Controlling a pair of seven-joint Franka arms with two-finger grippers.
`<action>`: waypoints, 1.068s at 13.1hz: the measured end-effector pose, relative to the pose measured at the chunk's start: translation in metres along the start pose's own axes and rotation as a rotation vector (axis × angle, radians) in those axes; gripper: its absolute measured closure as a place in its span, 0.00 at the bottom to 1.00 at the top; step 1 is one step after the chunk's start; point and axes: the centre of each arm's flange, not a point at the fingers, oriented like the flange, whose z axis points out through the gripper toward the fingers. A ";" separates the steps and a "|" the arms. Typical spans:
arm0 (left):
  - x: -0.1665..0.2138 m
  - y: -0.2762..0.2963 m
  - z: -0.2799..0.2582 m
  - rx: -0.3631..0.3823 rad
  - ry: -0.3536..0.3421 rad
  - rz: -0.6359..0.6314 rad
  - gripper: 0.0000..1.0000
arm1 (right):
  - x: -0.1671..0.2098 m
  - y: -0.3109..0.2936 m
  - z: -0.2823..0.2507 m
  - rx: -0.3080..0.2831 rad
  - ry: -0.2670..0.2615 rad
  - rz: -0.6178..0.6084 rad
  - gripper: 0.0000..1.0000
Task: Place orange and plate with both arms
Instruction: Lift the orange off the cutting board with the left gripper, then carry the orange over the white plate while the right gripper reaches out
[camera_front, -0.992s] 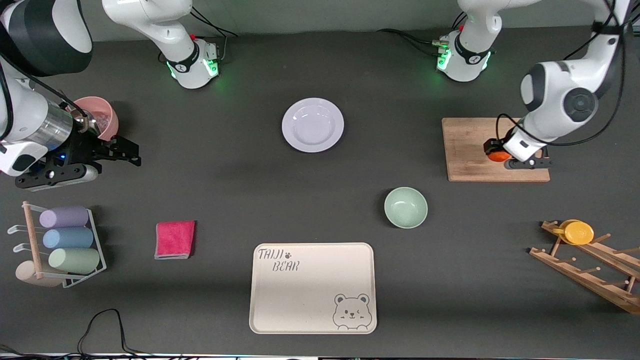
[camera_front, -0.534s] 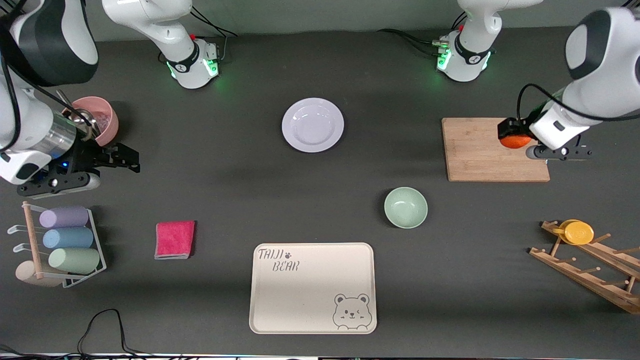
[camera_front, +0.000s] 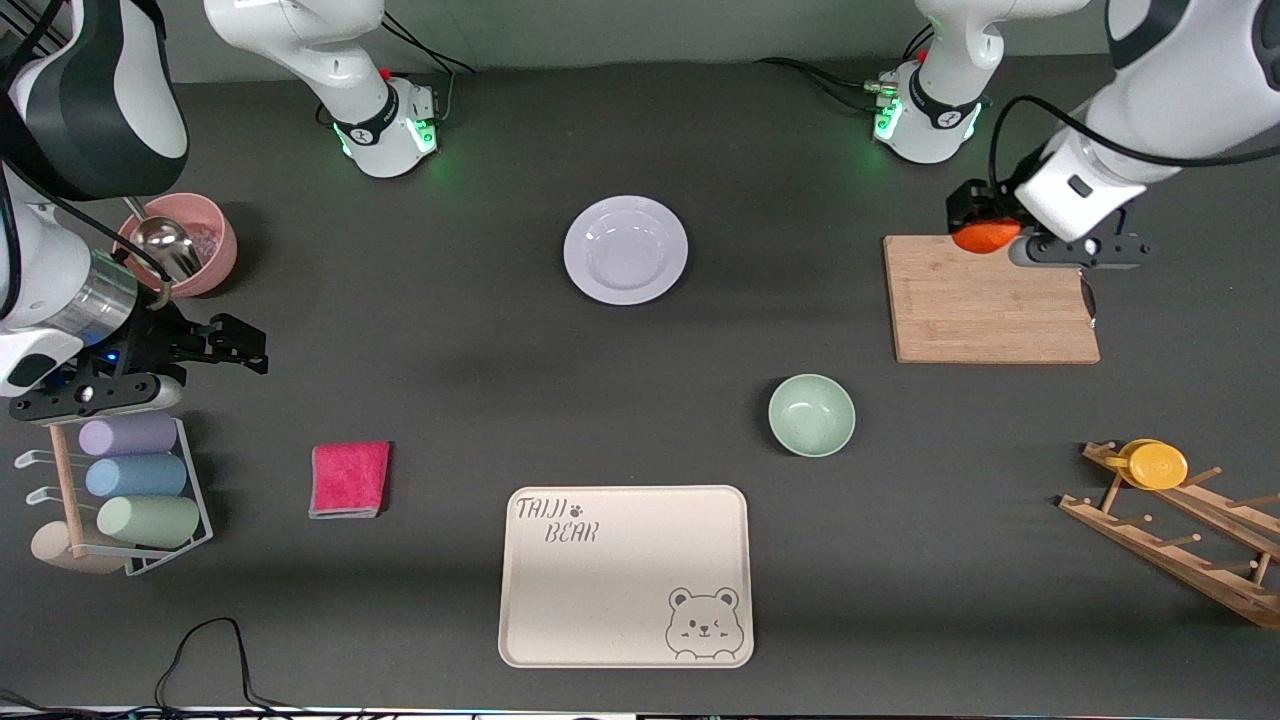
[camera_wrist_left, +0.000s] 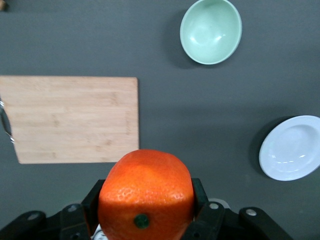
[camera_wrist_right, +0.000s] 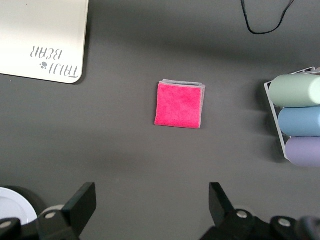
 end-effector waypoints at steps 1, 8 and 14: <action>-0.010 0.024 0.000 0.012 0.008 -0.020 0.28 | 0.001 0.001 0.002 0.000 -0.002 0.002 0.00; -0.098 0.210 0.048 0.069 0.115 -0.134 0.28 | 0.019 -0.005 0.013 0.092 -0.004 0.022 0.00; -0.112 0.279 0.111 0.008 0.092 -0.164 0.28 | 0.033 -0.033 0.041 0.414 -0.078 0.245 0.00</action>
